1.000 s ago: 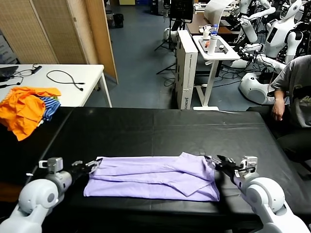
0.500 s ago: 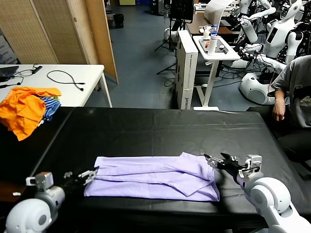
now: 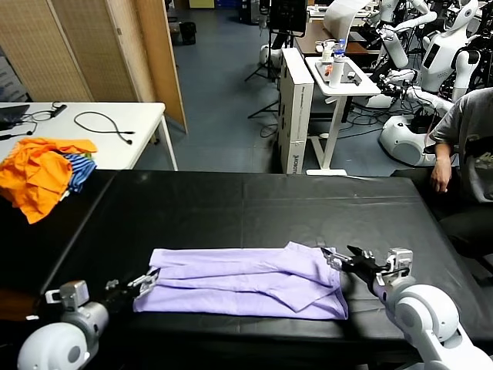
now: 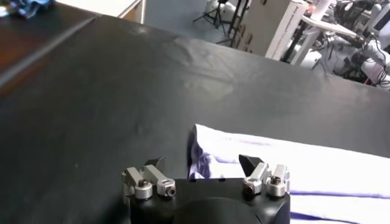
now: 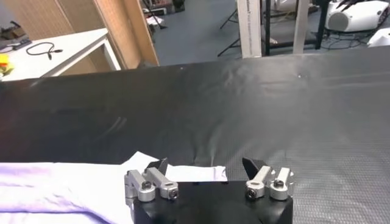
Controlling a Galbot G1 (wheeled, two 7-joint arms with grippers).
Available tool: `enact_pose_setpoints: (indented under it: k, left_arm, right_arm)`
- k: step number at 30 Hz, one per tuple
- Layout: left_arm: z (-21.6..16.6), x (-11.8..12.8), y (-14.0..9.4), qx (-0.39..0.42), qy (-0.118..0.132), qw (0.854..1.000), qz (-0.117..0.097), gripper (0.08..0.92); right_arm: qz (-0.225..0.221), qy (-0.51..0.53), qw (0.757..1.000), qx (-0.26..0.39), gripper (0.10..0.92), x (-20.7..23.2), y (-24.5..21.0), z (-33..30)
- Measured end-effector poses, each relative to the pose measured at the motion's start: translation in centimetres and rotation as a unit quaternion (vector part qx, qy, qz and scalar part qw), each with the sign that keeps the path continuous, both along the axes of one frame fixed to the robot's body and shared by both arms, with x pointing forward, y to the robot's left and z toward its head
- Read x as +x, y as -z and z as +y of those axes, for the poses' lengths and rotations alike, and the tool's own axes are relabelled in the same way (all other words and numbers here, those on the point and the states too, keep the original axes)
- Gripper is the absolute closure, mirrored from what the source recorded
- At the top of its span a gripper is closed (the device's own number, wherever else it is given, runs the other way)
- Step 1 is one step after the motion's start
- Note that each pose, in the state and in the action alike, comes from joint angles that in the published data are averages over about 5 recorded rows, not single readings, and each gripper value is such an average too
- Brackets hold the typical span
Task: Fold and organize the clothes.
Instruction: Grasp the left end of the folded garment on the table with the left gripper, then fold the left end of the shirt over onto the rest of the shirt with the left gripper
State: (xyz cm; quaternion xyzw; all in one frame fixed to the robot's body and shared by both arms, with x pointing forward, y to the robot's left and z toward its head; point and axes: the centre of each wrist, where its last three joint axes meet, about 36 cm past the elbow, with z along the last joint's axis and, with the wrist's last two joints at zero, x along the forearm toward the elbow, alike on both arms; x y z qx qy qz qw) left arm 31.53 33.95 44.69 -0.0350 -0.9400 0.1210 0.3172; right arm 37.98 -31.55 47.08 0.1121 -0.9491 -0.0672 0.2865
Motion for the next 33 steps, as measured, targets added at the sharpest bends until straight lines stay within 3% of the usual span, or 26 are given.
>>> enact_pose_setpoints:
  k: [6,9,17,20,27,33]
  left_arm:
    - [0.0,0.0,0.6,-0.003,-0.005,1.000,0.000,0.093]
    - [0.0,-0.1,0.7,-0.004,-0.007,1.000,-0.003,0.156]
    - [-0.7,-0.4,1.4,-0.003,-0.008,1.000,-0.004,0.623]
    - [-1.0,-0.6,1.6,0.001,-0.009,1.000,-0.005,0.719]
    - [-1.3,-0.7,1.7,0.006,-0.011,1.000,-0.008,0.817]
    - [-1.2,-0.6,1.5,0.042,-0.008,0.999,-0.021,0.833]
  right_arm:
    - [0.000,0.000,1.000,0.000,0.115,0.0,0.1,0.0]
    - [0.001,0.000,1.000,-0.001,0.115,-0.1,0.2,0.0]
    - [0.000,-0.002,1.000,-0.003,0.115,-0.1,0.3,0.2]
    - [-0.001,-0.003,1.000,-0.004,0.115,-0.1,0.4,0.2]
    - [-0.004,-0.004,1.000,-0.004,0.115,-0.1,0.5,0.3]
    - [-0.006,-0.004,1.000,-0.003,0.115,-0.1,0.6,0.4]
